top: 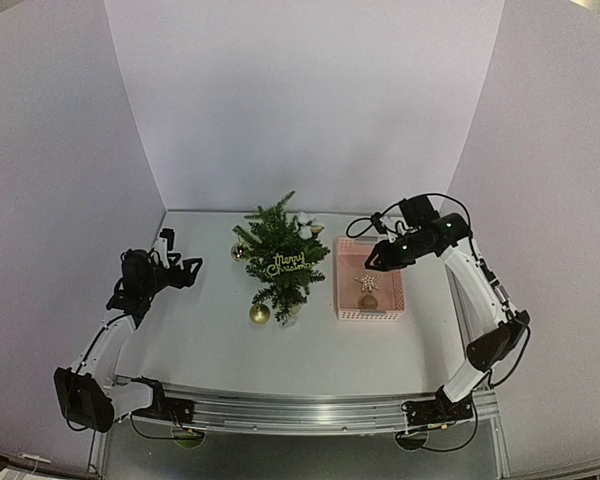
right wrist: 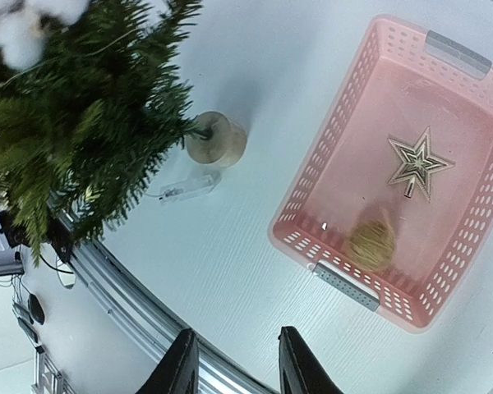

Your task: Decorate the small christmas tree

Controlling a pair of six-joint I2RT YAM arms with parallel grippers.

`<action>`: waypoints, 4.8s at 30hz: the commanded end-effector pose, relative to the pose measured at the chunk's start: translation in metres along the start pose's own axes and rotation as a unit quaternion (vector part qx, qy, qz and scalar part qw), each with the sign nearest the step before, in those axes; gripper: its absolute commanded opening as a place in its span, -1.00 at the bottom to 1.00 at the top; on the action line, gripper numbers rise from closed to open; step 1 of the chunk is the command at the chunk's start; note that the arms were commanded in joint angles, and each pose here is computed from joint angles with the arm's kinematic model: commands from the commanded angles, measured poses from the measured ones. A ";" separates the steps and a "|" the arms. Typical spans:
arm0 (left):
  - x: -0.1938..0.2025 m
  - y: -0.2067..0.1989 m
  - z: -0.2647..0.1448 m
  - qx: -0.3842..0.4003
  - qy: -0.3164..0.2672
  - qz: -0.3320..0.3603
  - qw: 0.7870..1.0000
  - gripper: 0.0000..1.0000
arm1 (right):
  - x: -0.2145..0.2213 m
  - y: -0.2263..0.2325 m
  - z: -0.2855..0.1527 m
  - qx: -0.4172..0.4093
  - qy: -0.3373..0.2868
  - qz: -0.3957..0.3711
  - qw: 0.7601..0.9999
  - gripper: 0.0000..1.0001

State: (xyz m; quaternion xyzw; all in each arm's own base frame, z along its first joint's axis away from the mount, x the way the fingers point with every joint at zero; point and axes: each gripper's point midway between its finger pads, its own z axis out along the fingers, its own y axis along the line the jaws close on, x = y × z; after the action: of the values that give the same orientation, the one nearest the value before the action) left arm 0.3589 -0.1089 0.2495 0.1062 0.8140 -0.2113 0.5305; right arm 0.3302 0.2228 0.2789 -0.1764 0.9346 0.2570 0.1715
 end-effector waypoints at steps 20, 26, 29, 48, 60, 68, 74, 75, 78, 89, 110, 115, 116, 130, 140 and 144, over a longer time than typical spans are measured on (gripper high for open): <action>-0.027 -0.031 -0.018 0.068 -0.042 0.038 0.996 0.69 | 0.043 -0.110 0.103 0.161 0.144 0.134 0.967 0.17; -0.026 -0.028 -0.016 0.062 -0.038 0.043 0.996 0.69 | 0.056 -0.108 0.127 0.142 0.195 0.164 0.957 0.35; -0.024 -0.028 -0.013 0.063 -0.038 0.041 0.996 0.69 | 0.055 -0.114 0.140 0.142 0.199 0.165 0.955 0.44; -0.021 -0.025 -0.010 0.059 -0.035 0.045 0.997 0.69 | 0.095 -0.133 0.163 0.168 0.260 0.187 0.932 0.40; -0.019 -0.026 -0.011 0.061 -0.030 0.044 0.997 0.69 | 0.085 -0.146 0.160 0.200 0.245 0.162 0.935 0.07; -0.019 -0.026 -0.011 0.061 -0.031 0.043 0.997 0.69 | 0.075 -0.166 0.154 0.256 0.219 0.178 0.925 -0.17; -0.019 -0.025 -0.011 0.061 -0.030 0.044 0.997 0.69 | 0.077 -0.176 0.152 0.286 0.212 0.192 0.914 -0.19; -0.018 -0.025 -0.010 0.060 -0.030 0.044 0.997 0.69 | 0.078 -0.177 0.154 0.287 0.214 0.193 0.914 -0.19; -0.017 -0.025 -0.009 0.062 -0.027 0.043 0.997 0.69 | 0.079 -0.180 0.157 0.290 0.217 0.198 0.911 -0.18; -0.017 -0.025 -0.009 0.061 -0.027 0.047 0.997 0.69 | 0.079 -0.161 0.156 0.242 0.222 0.212 0.920 0.29; -0.020 -0.025 -0.009 0.061 -0.027 0.052 0.996 0.69 | 0.084 -0.161 0.162 0.267 0.218 0.214 0.914 -0.12; -0.022 -0.026 -0.008 0.064 -0.028 0.053 0.996 0.69 | 0.071 -0.155 0.149 0.264 0.195 0.203 0.922 -0.25; -0.022 -0.026 -0.007 0.065 -0.028 0.053 0.996 0.69 | 0.069 -0.153 0.147 0.263 0.191 0.202 0.924 -0.28; -0.024 -0.028 -0.009 0.068 -0.032 0.058 0.996 0.69 | 0.033 -0.132 0.112 0.240 0.131 0.161 0.948 -0.39; -0.059 -0.042 -0.018 0.092 -0.064 0.076 0.991 0.70 | -0.025 -0.057 0.033 0.122 -0.006 0.021 0.992 -0.42; -0.085 -0.056 -0.026 0.119 -0.090 0.087 0.985 0.69 | -0.042 -0.003 -0.007 0.026 -0.081 -0.050 0.995 -0.40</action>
State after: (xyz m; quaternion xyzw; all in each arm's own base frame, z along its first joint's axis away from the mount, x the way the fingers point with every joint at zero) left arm 0.3512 -0.1326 0.2987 0.1862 0.7649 -0.2511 0.5632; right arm 0.3830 0.1945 0.2187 -0.1085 0.9710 0.1308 0.1683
